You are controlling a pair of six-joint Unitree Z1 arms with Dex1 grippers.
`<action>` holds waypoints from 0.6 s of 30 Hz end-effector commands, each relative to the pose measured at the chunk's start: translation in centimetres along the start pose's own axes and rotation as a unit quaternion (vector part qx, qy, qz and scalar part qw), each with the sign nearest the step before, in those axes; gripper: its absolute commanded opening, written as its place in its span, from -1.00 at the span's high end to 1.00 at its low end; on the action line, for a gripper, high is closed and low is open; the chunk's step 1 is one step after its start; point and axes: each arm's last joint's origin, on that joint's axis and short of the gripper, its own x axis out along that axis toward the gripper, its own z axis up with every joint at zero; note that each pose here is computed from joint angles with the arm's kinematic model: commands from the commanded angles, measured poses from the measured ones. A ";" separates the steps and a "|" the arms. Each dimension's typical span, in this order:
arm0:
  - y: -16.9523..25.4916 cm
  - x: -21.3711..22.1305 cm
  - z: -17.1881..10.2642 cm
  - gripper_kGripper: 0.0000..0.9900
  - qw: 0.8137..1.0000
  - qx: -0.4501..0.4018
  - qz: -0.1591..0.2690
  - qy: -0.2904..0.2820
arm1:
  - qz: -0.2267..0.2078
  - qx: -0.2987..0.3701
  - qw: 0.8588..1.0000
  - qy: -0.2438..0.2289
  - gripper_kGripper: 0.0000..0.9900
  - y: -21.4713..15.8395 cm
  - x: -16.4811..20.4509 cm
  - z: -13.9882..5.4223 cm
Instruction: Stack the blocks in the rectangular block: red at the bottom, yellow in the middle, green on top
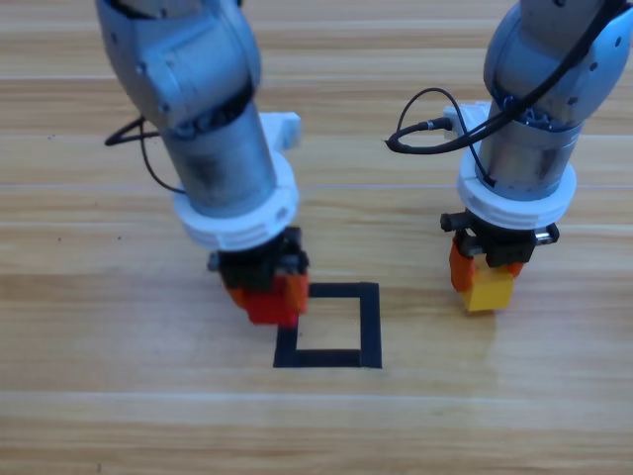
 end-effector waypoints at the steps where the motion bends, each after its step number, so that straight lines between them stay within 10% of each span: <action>1: -3.2 1.8 -2.0 1.00 1.000 0.010 0.027 0.011 | 0.004 0.011 1.000 -0.016 0.62 -1.9 -2.0 -0.2; 18: -7.6 5.3 -0.9 1.00 0.997 0.003 0.076 0.021 | -0.002 0.034 0.999 -0.029 0.62 -3.7 -3.0 0.1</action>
